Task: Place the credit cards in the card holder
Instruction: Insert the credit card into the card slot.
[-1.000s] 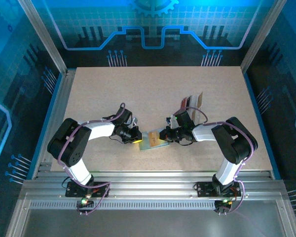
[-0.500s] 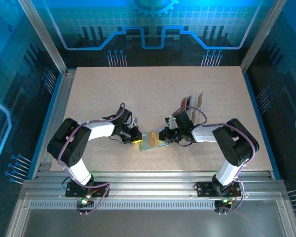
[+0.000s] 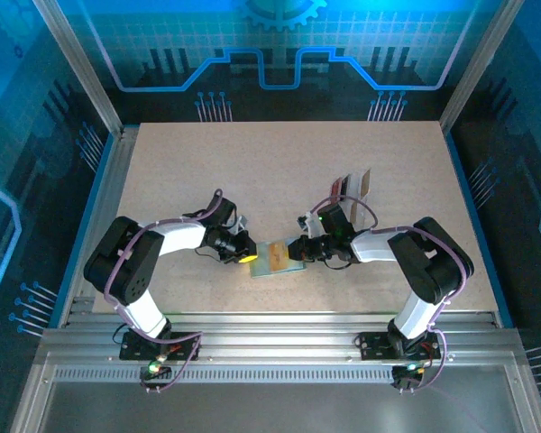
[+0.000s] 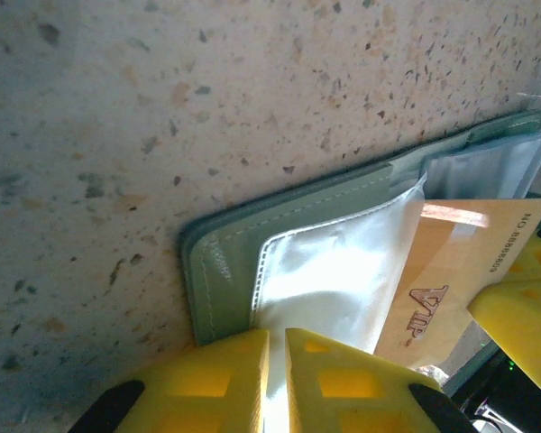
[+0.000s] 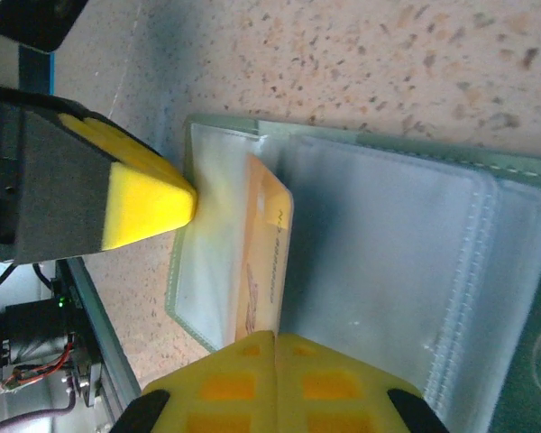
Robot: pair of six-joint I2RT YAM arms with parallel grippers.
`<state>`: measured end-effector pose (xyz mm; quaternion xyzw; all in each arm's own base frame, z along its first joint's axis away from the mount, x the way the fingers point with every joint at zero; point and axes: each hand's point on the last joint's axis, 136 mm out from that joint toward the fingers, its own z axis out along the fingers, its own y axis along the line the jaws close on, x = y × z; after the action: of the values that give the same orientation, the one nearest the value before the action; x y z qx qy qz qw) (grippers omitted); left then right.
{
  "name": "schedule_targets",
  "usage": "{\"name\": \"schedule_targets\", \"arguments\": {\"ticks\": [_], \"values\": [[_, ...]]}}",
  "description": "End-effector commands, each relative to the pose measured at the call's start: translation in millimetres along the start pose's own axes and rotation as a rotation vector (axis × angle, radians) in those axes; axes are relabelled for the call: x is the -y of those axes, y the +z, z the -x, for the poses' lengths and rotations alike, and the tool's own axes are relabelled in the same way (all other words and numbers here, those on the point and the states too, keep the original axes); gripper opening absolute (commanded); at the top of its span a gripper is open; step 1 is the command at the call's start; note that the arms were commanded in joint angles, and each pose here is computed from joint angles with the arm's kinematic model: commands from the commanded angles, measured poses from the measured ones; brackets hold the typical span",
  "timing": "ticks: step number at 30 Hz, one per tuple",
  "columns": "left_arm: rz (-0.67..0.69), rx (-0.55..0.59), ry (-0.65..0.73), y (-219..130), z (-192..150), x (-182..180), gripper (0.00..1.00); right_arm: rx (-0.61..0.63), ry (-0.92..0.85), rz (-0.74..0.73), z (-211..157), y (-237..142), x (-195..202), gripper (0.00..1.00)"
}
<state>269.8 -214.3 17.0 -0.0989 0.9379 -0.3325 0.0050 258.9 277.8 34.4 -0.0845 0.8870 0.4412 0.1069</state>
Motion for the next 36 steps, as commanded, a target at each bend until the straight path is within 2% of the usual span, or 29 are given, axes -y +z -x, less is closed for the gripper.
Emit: {"name": "schedule_targets", "arguments": {"ticks": [1, 9, 16, 36], "values": [[0.014, -0.005, -0.022, -3.9, 0.1, -2.8, 0.14, -0.051, -0.038, 0.052, -14.4, 6.9, -4.1, 0.00], [0.028, -0.009, -0.028, -2.1, -1.3, -8.0, 0.14, -0.080, -0.049, 0.041, -17.3, 10.3, 0.2, 0.00], [0.062, -0.003, -0.028, -4.9, -0.9, -13.0, 0.13, -0.118, -0.041, -0.033, -26.2, 6.1, 10.8, 0.00], [0.030, 0.010, -0.017, -8.3, 1.4, -4.8, 0.13, -0.170, -0.054, -0.075, -12.0, 9.1, 5.2, 0.00]]}}
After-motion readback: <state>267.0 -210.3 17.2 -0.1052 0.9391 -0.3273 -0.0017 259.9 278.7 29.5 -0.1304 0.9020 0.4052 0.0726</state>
